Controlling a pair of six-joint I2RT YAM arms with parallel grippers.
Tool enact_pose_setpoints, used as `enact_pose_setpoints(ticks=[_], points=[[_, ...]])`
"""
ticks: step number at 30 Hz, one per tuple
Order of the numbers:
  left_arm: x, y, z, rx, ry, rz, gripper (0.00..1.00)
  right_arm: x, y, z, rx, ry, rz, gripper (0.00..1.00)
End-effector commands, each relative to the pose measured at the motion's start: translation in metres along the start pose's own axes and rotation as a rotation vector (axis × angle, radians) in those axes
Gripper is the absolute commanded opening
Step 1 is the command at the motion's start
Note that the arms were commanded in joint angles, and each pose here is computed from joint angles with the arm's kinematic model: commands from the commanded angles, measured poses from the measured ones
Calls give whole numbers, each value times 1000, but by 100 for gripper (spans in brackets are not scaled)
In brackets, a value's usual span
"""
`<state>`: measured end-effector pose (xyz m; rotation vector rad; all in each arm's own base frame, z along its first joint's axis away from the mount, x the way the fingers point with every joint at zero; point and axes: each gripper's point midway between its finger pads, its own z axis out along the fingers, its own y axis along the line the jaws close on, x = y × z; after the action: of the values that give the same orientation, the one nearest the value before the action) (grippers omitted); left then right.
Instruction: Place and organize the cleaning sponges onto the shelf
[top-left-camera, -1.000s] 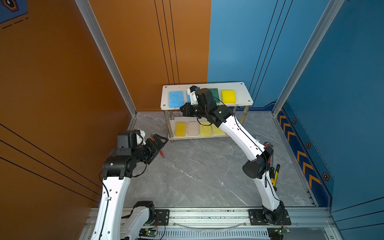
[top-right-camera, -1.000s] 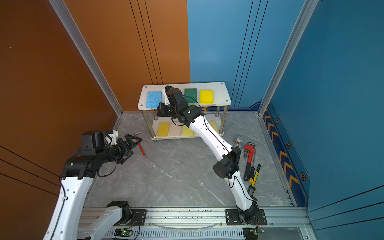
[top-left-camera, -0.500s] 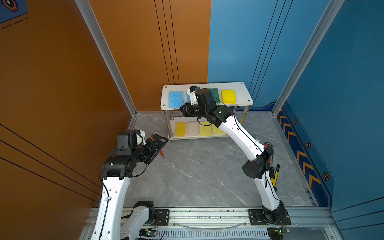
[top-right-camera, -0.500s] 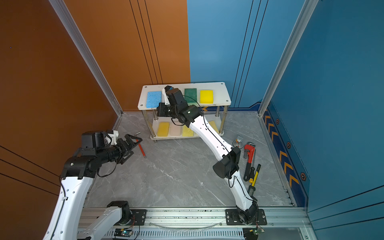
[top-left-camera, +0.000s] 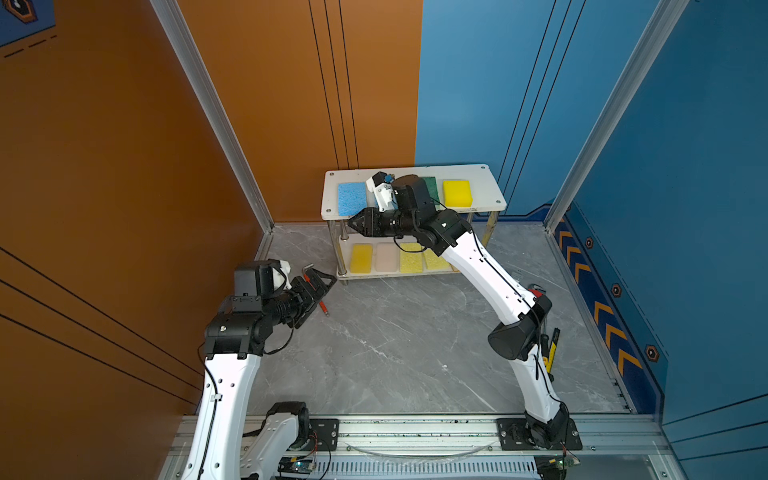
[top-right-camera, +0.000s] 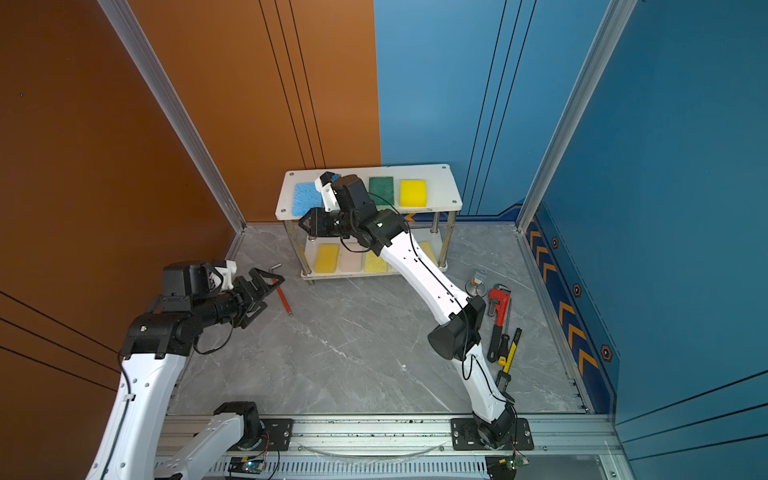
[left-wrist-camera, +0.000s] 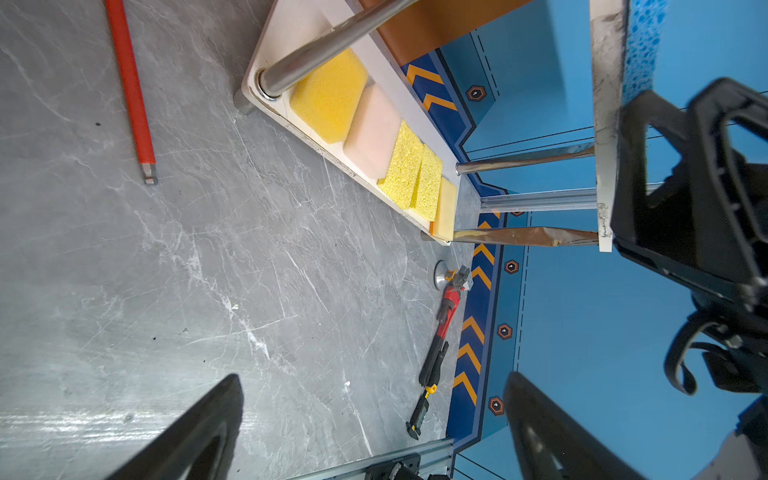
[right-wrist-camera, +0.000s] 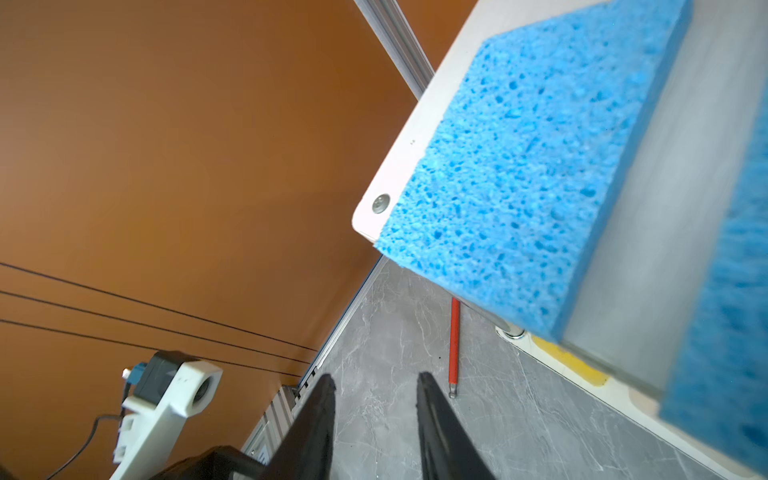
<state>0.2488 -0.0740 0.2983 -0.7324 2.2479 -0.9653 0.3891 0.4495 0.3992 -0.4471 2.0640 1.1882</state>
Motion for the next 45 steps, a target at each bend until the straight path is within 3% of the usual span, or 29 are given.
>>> enact_pose_setpoints(ticks=[1, 6, 16, 19, 45], points=[[-3, -10, -11, 21, -22, 30, 98, -30, 39, -63, -56, -83, -56, 42], [-7, -17, -16, 34, -41, 45, 98, -47, 45, -99, -57, -137, -60, 53], [-21, -38, -33, 65, -106, 105, 98, -86, 18, -189, 33, -285, -47, 80], [-25, -43, -39, 69, -130, 121, 98, -91, 8, -212, 64, -317, -40, 100], [-69, -56, -78, 47, -428, 220, 98, -84, -119, -380, 559, -609, 72, 100]])
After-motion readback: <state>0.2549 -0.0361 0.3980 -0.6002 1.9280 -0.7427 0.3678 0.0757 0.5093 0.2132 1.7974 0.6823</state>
